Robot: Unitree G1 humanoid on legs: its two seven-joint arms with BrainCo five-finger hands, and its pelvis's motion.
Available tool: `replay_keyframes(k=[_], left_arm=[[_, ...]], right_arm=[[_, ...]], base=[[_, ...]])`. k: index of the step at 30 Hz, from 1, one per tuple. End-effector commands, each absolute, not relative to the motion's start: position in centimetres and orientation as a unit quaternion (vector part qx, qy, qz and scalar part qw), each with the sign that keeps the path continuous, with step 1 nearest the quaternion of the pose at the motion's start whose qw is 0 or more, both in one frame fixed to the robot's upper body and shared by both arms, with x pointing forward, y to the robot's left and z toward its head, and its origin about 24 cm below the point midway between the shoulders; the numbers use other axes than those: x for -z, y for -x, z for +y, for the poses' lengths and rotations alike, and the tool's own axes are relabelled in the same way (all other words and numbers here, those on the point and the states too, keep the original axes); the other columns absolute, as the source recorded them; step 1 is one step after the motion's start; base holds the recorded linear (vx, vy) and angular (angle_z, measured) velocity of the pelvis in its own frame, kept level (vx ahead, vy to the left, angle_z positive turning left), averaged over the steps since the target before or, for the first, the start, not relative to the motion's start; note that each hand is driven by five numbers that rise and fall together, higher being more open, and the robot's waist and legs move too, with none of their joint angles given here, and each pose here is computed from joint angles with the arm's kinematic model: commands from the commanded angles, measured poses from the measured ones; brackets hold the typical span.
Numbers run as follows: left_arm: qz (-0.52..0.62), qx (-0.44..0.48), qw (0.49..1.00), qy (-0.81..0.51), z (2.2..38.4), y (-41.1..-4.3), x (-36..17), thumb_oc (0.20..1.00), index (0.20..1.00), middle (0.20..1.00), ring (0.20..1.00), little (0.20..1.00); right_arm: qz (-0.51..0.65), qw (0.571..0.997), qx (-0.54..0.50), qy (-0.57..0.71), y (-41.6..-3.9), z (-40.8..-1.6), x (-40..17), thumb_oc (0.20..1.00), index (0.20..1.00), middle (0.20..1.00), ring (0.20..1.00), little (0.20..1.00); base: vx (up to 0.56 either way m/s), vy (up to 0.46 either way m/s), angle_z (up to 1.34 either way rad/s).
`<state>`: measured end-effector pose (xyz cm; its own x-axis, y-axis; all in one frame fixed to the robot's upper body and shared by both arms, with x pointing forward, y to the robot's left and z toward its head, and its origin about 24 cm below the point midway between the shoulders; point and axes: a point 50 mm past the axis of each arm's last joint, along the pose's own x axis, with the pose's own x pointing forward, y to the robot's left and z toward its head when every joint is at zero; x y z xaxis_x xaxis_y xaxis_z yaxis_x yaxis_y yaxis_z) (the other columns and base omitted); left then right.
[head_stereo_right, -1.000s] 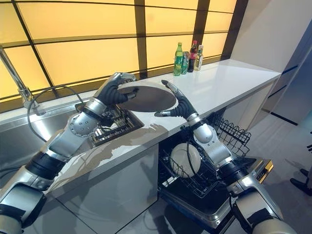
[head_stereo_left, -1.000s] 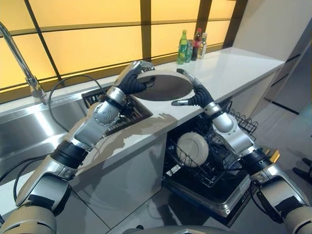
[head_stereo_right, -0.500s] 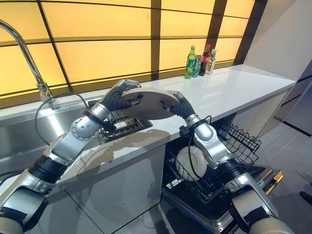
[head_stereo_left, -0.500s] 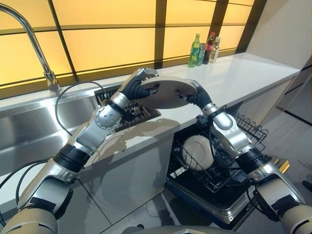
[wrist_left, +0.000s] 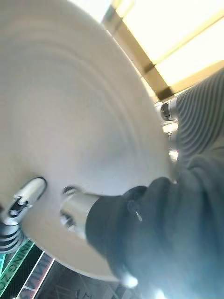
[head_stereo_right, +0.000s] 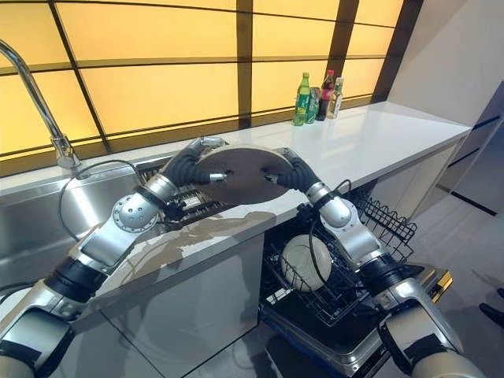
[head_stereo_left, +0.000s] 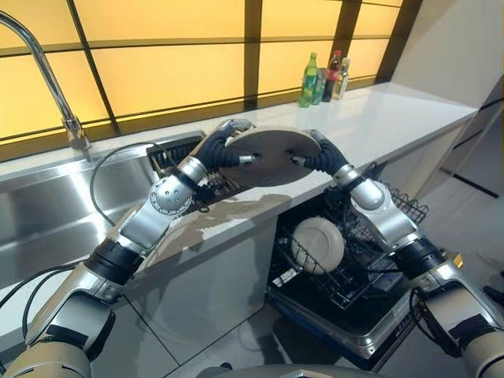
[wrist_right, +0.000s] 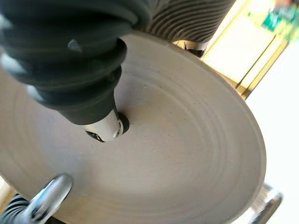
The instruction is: Pick up plates and place into dishwasher.
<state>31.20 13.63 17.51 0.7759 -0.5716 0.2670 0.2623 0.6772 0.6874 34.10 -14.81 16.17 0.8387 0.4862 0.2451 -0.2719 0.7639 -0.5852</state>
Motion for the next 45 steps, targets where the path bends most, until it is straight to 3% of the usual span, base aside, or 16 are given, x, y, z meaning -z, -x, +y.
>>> replay_keyframes(k=[1,9,16,25,31,45], left_arm=[[-0.335,0.263,0.857,-0.29,12.9,-29.5,-20.8,1.0,1.0,1.0,1.0,1.0],[-0.253,0.25,0.891,-0.283,15.6,-28.6,-17.0,1.0,1.0,1.0,1.0,1.0],[-0.193,0.261,0.919,-0.225,16.4,-27.7,-14.5,1.0,1.0,1.0,1.0,1.0],[-0.191,0.344,0.916,-0.08,15.5,-26.5,-15.0,1.0,1.0,1.0,1.0,1.0],[-0.209,0.333,0.919,0.013,15.9,-26.7,-16.3,1.0,1.0,1.0,1.0,1.0],[-0.246,0.307,0.919,-0.002,17.4,-26.8,-18.4,1.0,1.0,1.0,1.0,1.0]], right_arm=[[-0.213,0.91,-0.069,0.349,-35.1,-20.9,-20.3,0.2,0.2,0.2,0.2,0.2],[-0.109,0.874,0.107,0.461,-33.7,-30.5,-19.4,0.2,0.2,0.2,0.2,0.2],[-0.028,0.854,0.229,0.466,-32.7,-35.4,-18.9,0.2,0.2,0.2,0.2,0.2],[0.001,0.84,0.295,0.455,-34.3,-35.7,-20.6,0.2,0.2,0.2,0.2,0.2],[0.001,0.851,0.289,0.439,-35.9,-34.9,-21.9,0.2,0.2,0.2,0.2,0.2],[0.054,0.861,0.26,0.433,-37.3,-34.7,-22.9,0.2,0.2,0.2,0.2,0.2]], base=[[0.0,-0.03,-0.09],[0.0,-0.048,-0.1],[-0.03,-0.071,-0.1],[-0.12,-0.033,-0.01],[-0.06,-0.021,0.0],[-0.06,-0.04,0.06]])
